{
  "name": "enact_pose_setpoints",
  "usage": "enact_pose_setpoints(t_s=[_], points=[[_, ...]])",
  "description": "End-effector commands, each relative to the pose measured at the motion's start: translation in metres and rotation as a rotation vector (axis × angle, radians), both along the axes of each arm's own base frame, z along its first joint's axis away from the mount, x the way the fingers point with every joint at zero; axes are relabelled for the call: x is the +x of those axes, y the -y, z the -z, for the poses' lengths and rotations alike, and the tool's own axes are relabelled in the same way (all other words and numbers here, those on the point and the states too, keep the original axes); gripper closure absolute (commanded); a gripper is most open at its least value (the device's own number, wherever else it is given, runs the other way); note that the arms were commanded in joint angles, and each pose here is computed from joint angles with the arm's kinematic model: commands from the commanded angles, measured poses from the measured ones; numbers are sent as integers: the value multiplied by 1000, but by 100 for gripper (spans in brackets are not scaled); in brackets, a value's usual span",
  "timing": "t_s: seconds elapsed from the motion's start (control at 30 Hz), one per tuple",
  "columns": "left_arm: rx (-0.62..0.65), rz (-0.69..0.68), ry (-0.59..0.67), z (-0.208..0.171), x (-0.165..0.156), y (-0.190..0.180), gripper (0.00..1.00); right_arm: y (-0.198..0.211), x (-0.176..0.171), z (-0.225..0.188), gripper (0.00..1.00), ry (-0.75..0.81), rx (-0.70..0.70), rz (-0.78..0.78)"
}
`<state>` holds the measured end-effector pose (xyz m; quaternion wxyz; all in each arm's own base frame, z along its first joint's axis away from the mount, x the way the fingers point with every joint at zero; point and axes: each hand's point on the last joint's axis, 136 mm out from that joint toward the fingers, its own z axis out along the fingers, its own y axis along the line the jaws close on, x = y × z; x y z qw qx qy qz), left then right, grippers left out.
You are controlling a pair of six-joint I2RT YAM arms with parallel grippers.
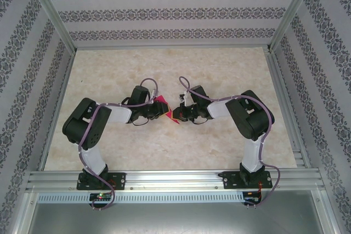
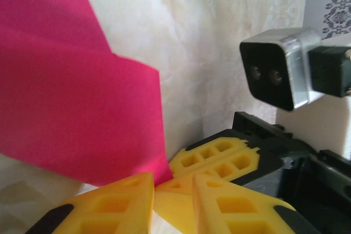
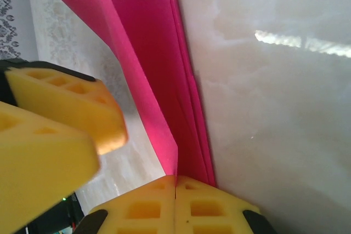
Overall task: Fold a paper plane with a square sheet of paper (pick it up from the middle)
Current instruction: Fold the wing for the fifth time at the center of the table.
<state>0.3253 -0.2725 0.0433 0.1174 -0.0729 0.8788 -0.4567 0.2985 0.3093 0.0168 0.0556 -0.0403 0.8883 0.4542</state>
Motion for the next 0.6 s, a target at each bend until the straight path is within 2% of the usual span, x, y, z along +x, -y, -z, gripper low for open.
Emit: enact_pose_setpoints(t_s=[0.0,0.27,0.57], points=[[-20,27,45,-5,7,12,77,19,-3,32,99,-78,-80,65],[44,6,-3,14,7,6,81,23,-4,35,98,-93,-86,74],[150,-27,-106,35,0,-8,84,19,-7,10,87,-68,-57,27]])
